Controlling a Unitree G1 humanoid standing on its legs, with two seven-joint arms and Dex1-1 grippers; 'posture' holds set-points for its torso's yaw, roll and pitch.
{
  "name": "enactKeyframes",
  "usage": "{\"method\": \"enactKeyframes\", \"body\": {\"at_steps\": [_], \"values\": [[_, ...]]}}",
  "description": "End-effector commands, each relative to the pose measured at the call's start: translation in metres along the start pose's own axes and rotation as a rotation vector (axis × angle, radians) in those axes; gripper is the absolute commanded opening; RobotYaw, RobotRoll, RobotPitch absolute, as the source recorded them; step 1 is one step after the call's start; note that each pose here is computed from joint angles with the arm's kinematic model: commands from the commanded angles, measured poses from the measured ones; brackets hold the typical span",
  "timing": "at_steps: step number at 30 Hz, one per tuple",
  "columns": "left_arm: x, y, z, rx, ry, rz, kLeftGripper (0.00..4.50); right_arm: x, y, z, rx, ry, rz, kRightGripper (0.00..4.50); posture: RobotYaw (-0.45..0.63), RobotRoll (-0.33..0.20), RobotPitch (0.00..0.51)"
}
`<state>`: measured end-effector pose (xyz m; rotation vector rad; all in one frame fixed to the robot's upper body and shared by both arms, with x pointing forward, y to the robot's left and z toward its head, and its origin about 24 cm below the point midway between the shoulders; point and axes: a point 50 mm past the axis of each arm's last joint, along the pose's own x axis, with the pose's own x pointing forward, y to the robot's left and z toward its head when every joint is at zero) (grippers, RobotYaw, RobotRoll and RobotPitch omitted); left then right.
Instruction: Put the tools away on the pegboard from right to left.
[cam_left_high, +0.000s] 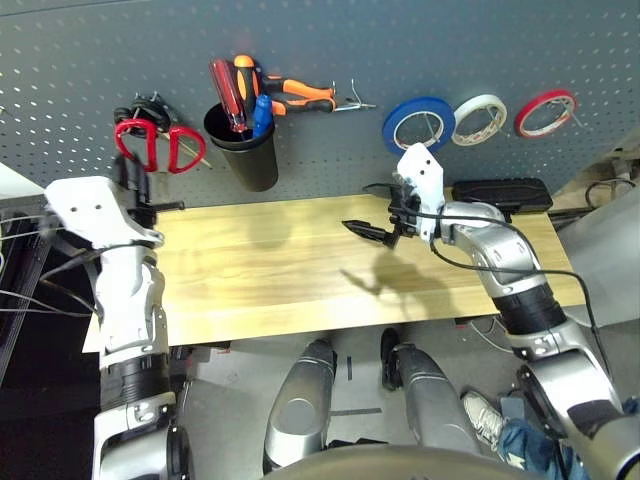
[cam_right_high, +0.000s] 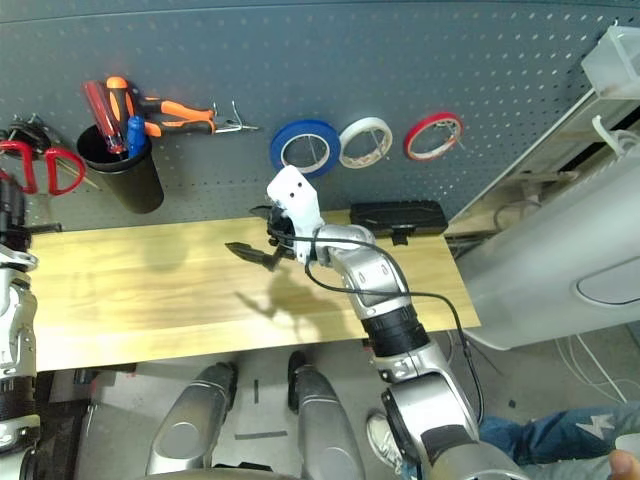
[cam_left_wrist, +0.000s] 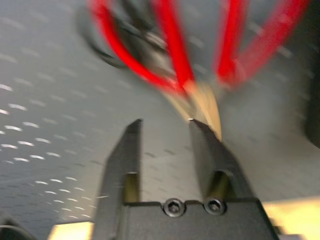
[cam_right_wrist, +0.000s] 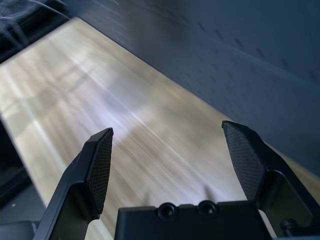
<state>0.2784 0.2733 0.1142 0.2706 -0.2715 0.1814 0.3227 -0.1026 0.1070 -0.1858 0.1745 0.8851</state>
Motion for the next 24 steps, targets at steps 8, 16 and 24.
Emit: {"method": "enactKeyframes", "body": {"at_steps": [8, 16, 24], "values": [[-0.021, -0.057, -0.043, -0.040, 0.247, -0.209, 4.47, -0.033, -0.045, -0.070, 0.272, 0.139, -0.575, 4.50, 0.12, 0.000, 0.291], [-0.020, -0.078, -0.059, -0.015, 0.366, -0.233, 4.47, -0.066, -0.078, -0.100, 0.393, 0.203, -0.800, 4.50, 0.12, 0.000, 0.294], [-0.019, -0.086, -0.070, 0.027, 0.417, -0.249, 4.47, -0.089, -0.097, -0.115, 0.387, 0.262, -0.877, 4.50, 0.11, 0.000, 0.276]]}}
